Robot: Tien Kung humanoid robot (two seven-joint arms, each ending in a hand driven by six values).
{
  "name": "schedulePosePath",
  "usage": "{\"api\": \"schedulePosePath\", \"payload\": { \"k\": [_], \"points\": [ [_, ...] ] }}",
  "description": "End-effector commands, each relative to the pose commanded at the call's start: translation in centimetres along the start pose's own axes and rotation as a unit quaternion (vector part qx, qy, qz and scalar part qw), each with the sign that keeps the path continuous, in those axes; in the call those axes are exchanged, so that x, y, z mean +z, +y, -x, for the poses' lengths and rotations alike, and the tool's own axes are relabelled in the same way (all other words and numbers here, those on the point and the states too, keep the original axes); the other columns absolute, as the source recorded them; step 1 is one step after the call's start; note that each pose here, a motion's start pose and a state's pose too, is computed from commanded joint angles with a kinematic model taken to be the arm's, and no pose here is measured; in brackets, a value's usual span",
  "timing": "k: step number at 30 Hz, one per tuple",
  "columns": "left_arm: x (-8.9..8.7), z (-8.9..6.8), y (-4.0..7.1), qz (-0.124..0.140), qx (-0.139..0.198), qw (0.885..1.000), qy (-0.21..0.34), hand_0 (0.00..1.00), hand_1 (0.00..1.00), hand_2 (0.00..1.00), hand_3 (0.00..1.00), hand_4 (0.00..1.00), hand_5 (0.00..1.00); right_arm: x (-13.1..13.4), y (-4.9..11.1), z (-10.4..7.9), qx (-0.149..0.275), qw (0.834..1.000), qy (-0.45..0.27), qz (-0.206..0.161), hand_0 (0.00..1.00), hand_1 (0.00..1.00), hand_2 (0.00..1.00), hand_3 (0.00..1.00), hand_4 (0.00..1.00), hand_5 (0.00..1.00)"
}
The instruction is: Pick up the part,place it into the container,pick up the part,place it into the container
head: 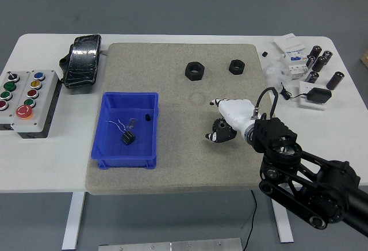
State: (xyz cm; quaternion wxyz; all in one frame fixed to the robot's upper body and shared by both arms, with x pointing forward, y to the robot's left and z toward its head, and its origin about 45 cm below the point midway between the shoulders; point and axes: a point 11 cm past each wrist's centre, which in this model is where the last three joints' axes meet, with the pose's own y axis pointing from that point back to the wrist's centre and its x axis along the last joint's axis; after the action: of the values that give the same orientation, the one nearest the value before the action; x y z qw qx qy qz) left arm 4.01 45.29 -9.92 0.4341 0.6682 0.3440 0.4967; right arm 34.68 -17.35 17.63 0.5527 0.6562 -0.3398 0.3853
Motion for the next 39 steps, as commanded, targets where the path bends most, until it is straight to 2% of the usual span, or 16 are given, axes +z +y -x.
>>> {"api": "schedulePosePath", "payload": {
  "k": [10, 11, 16, 17, 22, 23, 33, 36, 39],
  "points": [
    [0.1, 0.0, 0.0, 0.001, 0.0, 1.0, 0.0, 0.644, 0.545, 0.547, 0.614, 0.649, 0.33, 1.5, -1.2, 1.8, -0.024, 0.999, 0.015, 0.032, 0.588, 0.781, 0.882, 0.916, 0.962, 0.56],
    [0.1, 0.0, 0.0, 0.001, 0.0, 1.0, 0.0, 0.644, 0.545, 0.547, 0.614, 0.649, 0.331, 1.7, -1.3, 2.0, -0.025, 0.999, 0.017, 0.035, 0.514, 0.735, 0.787, 0.808, 0.722, 0.406],
    [0.1, 0.0, 0.0, 0.001, 0.0, 1.0, 0.001, 0.644, 0.545, 0.547, 0.614, 0.649, 0.331, 1.9, -1.5, 2.1, -0.004, 0.999, 0.018, 0.041, 0.514, 0.735, 0.787, 0.808, 0.722, 0.406],
    [0.1, 0.0, 0.0, 0.001, -0.001, 1.0, 0.001, 0.644, 0.546, 0.548, 0.615, 0.646, 0.332, 1.9, -1.5, 2.0, 0.004, 0.999, 0.016, 0.041, 0.384, 0.565, 0.497, 0.624, 0.413, 0.085],
    [0.2, 0.1, 0.0, 0.001, -0.001, 1.0, 0.001, 0.644, 0.546, 0.548, 0.615, 0.646, 0.332, 1.4, -1.5, 1.7, 0.032, 0.999, 0.005, 0.029, 0.384, 0.565, 0.497, 0.624, 0.413, 0.085],
    [0.2, 0.1, 0.0, 0.002, -0.001, 1.0, 0.001, 0.644, 0.546, 0.549, 0.615, 0.643, 0.335, 1.3, -1.5, 1.8, 0.035, 0.999, 0.003, 0.027, 0.359, 0.522, 0.367, 0.54, 0.43, 0.081],
    [0.2, 0.0, 0.0, 0.002, -0.001, 1.0, 0.001, 0.644, 0.546, 0.55, 0.616, 0.642, 0.338, 1.2, -1.6, 2.4, 0.04, 0.999, -0.001, 0.015, 0.362, 0.511, 0.328, 0.515, 0.397, 0.094],
    [0.1, 0.0, 0.0, 0.002, 0.0, 1.0, 0.002, 0.644, 0.546, 0.551, 0.616, 0.647, 0.345, 1.1, -1.4, 1.7, 0.054, 0.999, -0.004, 0.007, 0.356, 0.509, 0.317, 0.505, 0.376, 0.083],
    [0.2, 0.0, 0.0, 0.002, 0.0, 1.0, 0.002, 0.644, 0.546, 0.551, 0.616, 0.647, 0.345, 0.3, -1.0, 0.1, 0.078, 0.997, -0.01, -0.011, 0.356, 0.509, 0.317, 0.505, 0.376, 0.083]
  ]
}}
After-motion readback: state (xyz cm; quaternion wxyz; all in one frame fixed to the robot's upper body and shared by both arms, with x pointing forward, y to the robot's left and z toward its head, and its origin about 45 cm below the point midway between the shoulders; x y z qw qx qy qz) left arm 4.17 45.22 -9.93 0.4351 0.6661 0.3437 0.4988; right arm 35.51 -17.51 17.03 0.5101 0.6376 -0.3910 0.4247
